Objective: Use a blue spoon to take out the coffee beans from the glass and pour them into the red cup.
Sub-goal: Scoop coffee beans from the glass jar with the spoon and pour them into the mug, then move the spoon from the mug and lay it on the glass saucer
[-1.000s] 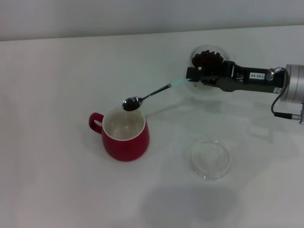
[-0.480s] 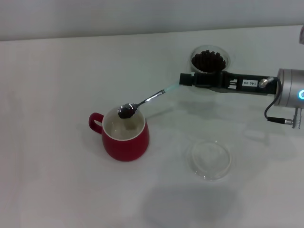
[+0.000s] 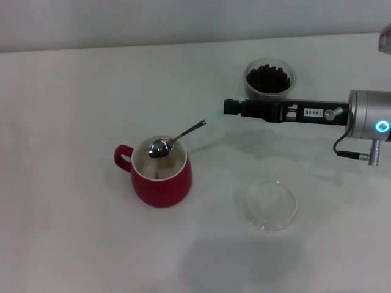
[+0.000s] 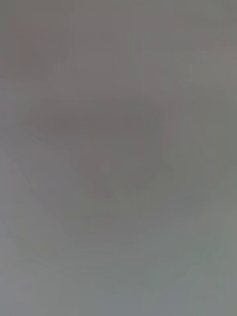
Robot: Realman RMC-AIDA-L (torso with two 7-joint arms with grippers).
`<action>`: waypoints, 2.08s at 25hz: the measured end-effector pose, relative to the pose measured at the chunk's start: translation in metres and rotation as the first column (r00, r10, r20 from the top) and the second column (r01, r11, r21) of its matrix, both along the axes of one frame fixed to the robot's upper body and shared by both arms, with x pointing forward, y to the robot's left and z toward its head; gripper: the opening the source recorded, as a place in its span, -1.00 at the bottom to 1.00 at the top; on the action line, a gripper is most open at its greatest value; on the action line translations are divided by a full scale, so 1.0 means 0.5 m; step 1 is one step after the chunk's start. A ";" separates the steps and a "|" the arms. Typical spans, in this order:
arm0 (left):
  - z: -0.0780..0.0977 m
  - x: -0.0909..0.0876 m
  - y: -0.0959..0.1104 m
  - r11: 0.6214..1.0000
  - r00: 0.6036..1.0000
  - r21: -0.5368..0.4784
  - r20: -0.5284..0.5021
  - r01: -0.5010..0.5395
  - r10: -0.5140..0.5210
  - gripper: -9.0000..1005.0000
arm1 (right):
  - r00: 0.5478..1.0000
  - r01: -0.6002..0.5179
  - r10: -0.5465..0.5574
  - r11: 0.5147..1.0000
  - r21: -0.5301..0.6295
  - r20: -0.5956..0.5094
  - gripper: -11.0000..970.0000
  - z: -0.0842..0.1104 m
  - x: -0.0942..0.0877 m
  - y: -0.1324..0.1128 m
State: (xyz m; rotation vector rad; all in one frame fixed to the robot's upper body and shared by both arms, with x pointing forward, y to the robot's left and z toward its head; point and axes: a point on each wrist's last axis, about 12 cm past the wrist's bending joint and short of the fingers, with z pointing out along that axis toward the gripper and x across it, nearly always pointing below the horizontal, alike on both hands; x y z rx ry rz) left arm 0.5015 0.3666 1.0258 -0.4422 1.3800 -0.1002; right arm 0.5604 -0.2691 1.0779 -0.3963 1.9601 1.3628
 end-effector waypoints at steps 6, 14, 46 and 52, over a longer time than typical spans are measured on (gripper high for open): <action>-0.001 0.000 0.001 1.000 1.000 0.000 -0.003 -0.001 0.001 0.42 | 0.998 -0.007 0.009 1.000 -0.028 0.058 -0.52 0.000 0.001 -0.002; -0.002 -0.001 -0.001 1.000 1.000 -0.003 -0.004 0.001 -0.001 0.42 | 0.990 -0.023 0.031 0.998 -0.058 0.140 -0.51 0.002 0.001 -0.003; -0.002 0.006 -0.015 0.999 0.999 -0.004 -0.008 0.031 -0.031 0.42 | 0.987 0.075 -0.084 0.995 -0.072 -0.136 -0.48 0.072 -0.112 -0.260; 0.002 0.016 -0.021 0.999 0.999 -0.005 -0.002 0.044 -0.044 0.42 | 0.982 0.037 -0.057 0.993 -0.115 -0.180 -0.48 0.045 -0.125 -0.243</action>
